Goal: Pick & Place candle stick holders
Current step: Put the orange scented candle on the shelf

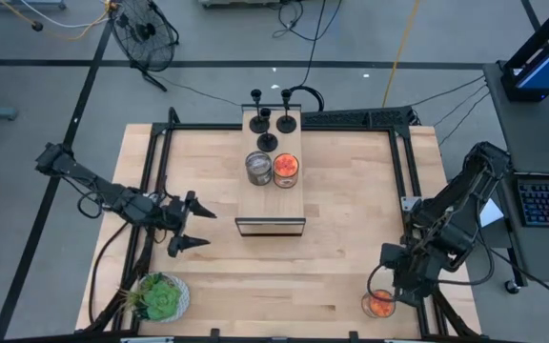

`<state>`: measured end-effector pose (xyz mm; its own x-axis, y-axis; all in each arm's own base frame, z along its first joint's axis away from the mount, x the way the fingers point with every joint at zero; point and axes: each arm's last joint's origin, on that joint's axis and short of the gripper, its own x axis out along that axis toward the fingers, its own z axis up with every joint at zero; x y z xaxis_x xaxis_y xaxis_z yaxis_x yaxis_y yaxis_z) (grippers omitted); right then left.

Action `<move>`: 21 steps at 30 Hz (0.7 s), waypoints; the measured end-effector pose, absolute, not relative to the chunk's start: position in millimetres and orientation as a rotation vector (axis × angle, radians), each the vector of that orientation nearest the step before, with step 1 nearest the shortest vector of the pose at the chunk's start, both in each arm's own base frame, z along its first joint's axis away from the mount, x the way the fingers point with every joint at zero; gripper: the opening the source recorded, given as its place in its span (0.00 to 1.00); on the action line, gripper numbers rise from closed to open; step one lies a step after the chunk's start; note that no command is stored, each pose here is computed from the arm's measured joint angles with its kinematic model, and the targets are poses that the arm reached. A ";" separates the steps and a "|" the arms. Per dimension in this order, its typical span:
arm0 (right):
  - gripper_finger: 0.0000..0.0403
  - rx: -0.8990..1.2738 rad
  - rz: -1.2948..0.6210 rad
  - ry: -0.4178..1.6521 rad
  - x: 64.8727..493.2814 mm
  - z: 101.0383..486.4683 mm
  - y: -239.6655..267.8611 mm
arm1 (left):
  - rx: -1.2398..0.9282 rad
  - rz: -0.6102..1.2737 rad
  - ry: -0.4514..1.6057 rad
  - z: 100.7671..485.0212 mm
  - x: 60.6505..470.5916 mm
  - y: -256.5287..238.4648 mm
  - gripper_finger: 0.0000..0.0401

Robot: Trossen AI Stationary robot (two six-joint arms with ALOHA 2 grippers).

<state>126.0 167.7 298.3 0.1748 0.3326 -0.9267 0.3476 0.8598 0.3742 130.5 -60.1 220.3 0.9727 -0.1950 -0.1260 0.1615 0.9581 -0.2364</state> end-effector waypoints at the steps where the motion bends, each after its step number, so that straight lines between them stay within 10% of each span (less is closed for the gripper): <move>1: 0.37 0.590 -0.025 1.409 126.3 298.3 167.5 | -0.224 -0.182 0.145 219.2 129.0 -59.3 0.94; 21: 0.57 0.935 -0.129 1.480 130.3 228.1 175.7 | -0.257 -0.185 0.136 207.6 121.3 -55.2 0.94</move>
<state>130.3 175.7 228.1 0.1519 0.4595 -0.8751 0.6035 0.6581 0.4503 121.3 -55.2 207.6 0.9740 -0.1986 -0.1094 0.1641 0.9503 -0.2644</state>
